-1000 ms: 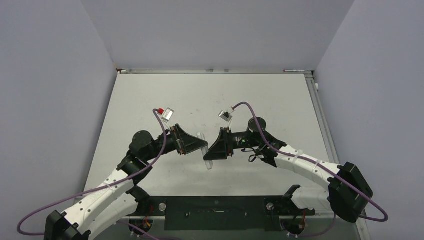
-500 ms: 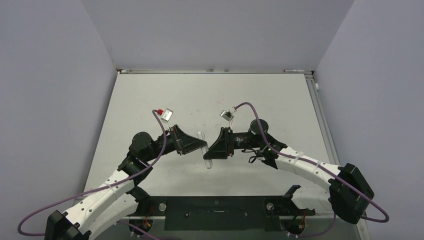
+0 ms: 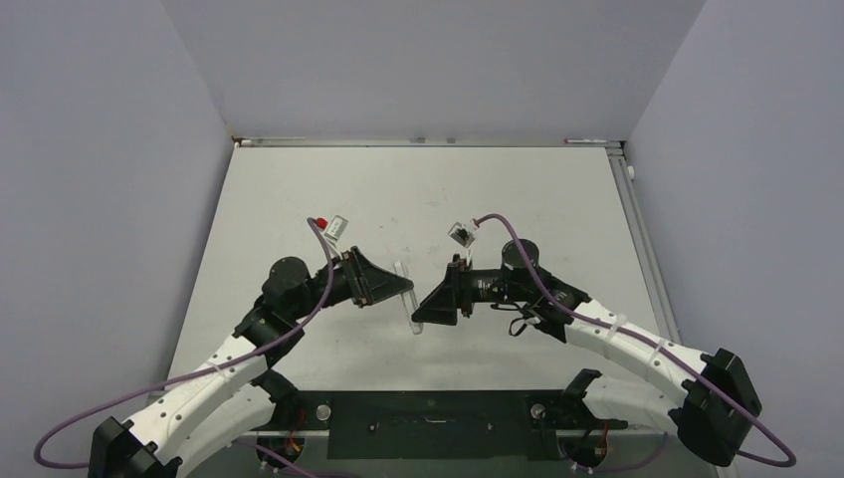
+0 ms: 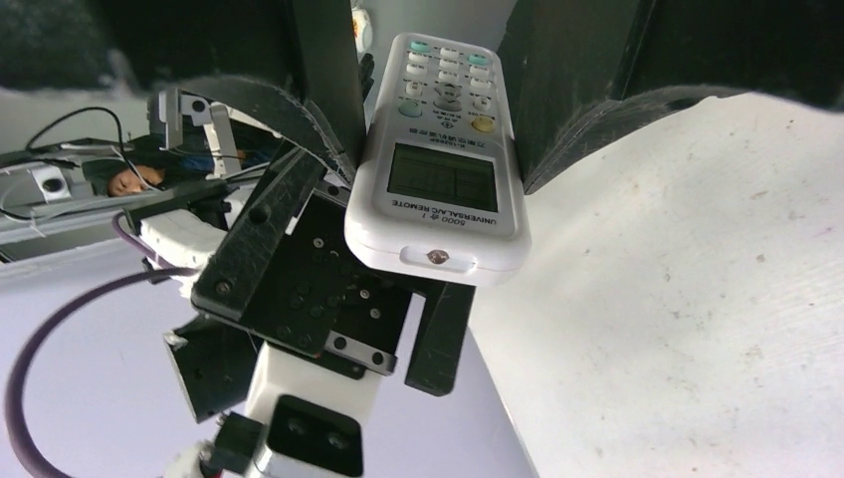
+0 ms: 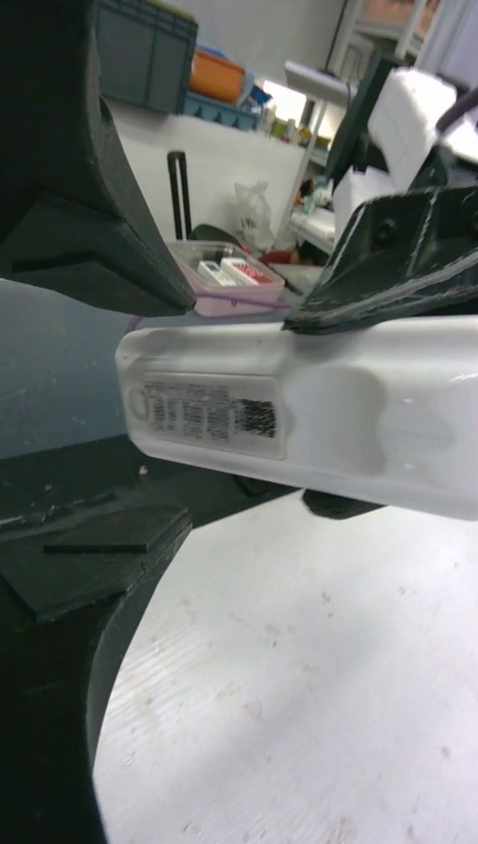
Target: Load the batteries into the remote control
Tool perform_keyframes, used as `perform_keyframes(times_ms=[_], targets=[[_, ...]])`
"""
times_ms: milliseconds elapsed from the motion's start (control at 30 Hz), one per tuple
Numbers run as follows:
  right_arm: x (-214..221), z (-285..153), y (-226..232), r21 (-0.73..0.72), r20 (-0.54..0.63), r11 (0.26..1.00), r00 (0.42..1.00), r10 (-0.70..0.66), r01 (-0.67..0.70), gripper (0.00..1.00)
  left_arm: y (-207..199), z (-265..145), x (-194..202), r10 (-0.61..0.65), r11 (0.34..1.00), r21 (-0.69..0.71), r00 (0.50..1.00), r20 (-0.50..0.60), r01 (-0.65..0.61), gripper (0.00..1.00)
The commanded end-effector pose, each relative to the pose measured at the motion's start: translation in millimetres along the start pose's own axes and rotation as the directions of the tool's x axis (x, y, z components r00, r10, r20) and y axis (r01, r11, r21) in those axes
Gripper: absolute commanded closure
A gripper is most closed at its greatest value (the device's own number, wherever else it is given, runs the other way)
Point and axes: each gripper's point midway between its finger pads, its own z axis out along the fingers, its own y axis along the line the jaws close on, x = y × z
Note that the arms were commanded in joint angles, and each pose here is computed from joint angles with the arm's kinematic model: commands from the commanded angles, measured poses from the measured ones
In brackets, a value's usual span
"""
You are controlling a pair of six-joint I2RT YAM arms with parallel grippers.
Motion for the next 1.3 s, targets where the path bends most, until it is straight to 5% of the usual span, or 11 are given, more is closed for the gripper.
perform_keyframes(times_ms=[0, 267, 600, 767, 1267], targets=[[-7, -14, -10, 0.123, 0.016, 0.987, 0.994, -0.109, 0.106, 0.31, -4, 4, -17, 0.046, 0.997, -0.064, 0.998, 0.032, -0.044, 1.0], [-8, -48, -42, 0.402, -0.006, 0.9, 0.984, -0.18, 0.167, 0.3, 45, 11, -11, 0.012, 0.957, -0.289, 1.0, -0.025, -0.018, 1.0], [-32, -115, -78, 0.755, 0.082, 0.648, 0.967, -0.239, 0.096, 0.32, 107, 30, 11, -0.007, 0.811, -0.579, 0.987, -0.16, -0.088, 1.0], [-24, -127, -87, 0.801, 0.071, 0.594, 0.975, -0.211, 0.07, 0.32, 135, 38, 22, -0.018, 0.71, -0.688, 0.973, -0.23, -0.15, 1.0], [-14, -146, -96, 0.846, 0.083, 0.531, 0.975, -0.208, 0.041, 0.32, 188, 69, 43, -0.047, 0.566, -0.795, 0.954, -0.294, -0.217, 1.0]])
